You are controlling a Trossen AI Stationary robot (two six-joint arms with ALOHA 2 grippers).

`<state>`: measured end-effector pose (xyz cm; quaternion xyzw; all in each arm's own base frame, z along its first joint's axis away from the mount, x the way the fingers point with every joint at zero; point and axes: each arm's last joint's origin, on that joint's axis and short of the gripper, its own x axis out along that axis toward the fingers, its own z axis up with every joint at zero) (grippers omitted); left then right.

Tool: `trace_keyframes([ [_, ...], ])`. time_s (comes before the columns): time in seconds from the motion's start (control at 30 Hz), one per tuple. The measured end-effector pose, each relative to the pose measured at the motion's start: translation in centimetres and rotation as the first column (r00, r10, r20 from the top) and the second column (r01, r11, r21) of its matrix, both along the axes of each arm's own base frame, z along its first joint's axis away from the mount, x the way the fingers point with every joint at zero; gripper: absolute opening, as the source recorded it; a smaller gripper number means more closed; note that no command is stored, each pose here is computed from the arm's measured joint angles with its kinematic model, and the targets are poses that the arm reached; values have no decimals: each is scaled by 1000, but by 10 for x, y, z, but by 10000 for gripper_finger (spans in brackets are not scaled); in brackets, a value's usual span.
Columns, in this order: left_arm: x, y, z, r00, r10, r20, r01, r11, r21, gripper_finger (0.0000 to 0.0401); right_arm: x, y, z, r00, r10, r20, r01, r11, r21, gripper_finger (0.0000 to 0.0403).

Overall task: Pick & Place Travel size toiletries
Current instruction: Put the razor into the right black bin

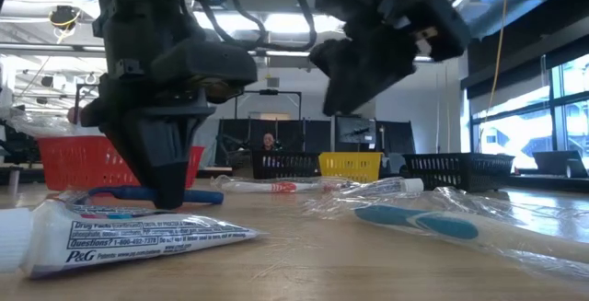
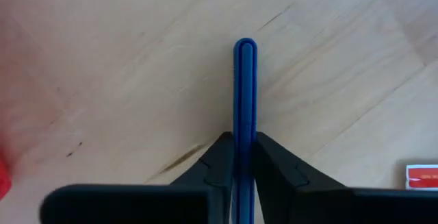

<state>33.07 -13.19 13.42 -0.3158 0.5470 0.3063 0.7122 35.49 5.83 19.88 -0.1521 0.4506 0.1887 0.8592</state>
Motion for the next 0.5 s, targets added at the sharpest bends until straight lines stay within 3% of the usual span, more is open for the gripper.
trace_keyframes([
  [0.3, 5, 0, 3, 996, -85, 40, 80, 992, 99, 33, 21, 3, -40, 1000, -13, 5, 13, 1000, -11, 173],
  [0.5, 14, 4, 7, 984, -151, 91, 128, 966, 224, 32, 33, 5, -57, 998, -14, 57, 14, 1000, -2, 169],
])
